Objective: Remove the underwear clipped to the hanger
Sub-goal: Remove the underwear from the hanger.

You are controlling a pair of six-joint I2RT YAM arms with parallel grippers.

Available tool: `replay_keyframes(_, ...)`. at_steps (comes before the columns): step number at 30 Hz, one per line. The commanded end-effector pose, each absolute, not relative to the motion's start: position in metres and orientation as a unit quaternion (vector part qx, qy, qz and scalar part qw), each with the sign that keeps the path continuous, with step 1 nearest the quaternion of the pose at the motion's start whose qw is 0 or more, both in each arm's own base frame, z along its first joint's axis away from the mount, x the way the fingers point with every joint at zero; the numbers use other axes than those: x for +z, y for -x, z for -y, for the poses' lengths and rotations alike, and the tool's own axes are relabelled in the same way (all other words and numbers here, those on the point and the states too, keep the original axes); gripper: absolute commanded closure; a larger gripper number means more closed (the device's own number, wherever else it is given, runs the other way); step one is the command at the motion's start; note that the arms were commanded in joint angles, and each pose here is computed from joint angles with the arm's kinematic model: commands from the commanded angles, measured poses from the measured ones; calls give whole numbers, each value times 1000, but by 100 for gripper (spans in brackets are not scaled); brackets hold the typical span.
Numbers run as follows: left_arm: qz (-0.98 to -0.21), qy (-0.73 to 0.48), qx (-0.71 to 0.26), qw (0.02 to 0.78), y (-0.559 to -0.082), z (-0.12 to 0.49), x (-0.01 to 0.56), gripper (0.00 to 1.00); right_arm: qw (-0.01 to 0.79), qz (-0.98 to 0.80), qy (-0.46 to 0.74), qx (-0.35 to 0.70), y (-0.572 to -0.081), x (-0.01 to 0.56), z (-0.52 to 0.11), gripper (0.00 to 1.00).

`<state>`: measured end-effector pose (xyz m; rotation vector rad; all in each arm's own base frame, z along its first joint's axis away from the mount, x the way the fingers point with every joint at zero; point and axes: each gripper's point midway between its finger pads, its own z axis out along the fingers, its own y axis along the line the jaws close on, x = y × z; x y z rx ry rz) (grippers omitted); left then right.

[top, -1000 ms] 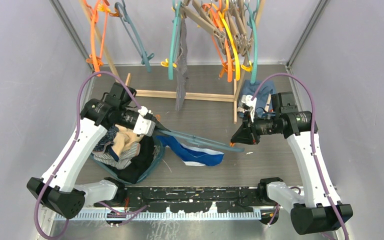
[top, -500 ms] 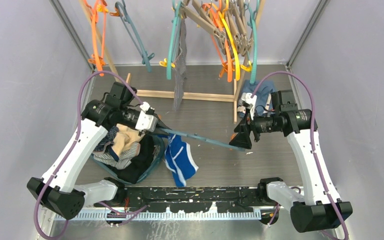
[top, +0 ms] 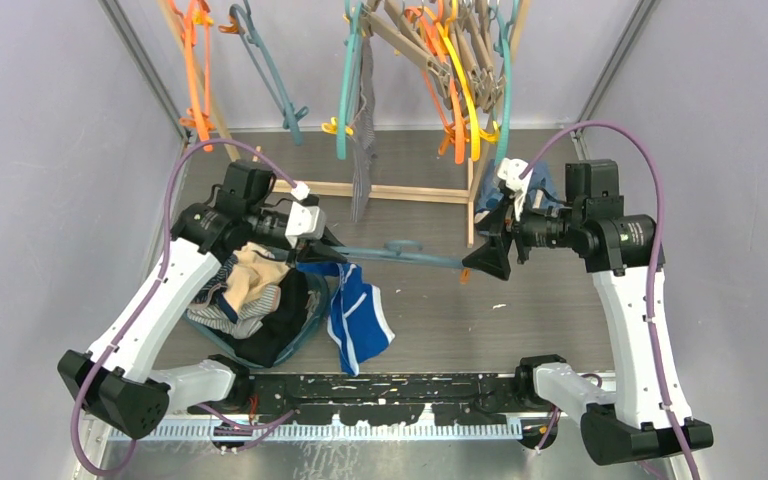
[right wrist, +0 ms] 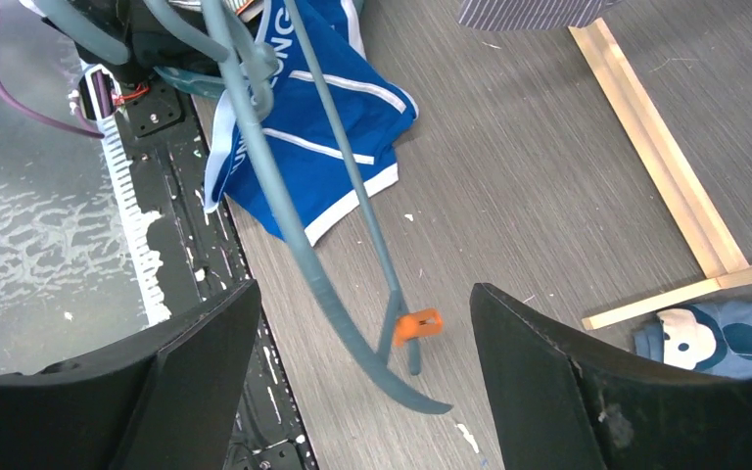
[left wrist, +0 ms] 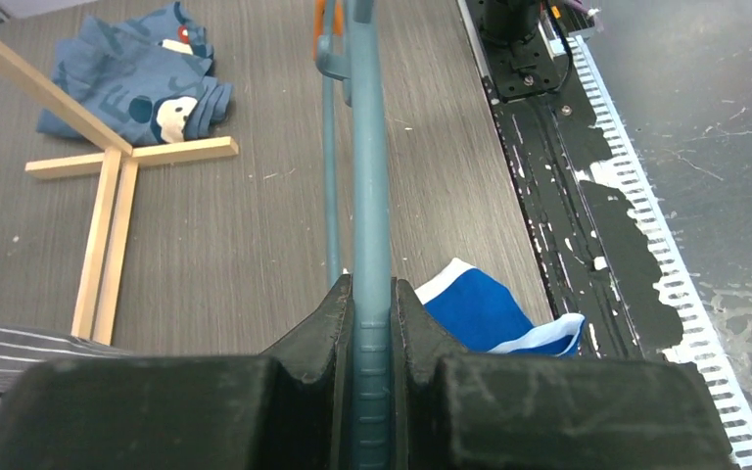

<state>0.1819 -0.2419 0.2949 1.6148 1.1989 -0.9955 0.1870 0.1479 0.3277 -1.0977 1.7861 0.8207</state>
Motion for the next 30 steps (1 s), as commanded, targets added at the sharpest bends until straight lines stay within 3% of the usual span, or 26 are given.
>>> replay_keyframes(1,-494,-613,-413,458,-192,250,317,100,446,-696,460,323,-191,334,-151,16)
replay_keyframes(12,-523,-560,-490,416,-194,263,325,100,440,-665,527,295,-198,316,-168,24)
replay_keyframes(24,-529,-548,-521,385,-191,268,322,100,440,-643,553,294,-203,304,-186,73)
replay_keyframes(30,-531,-545,-525,381,-187,267,322,100,451,-638,555,286,-203,295,-185,82)
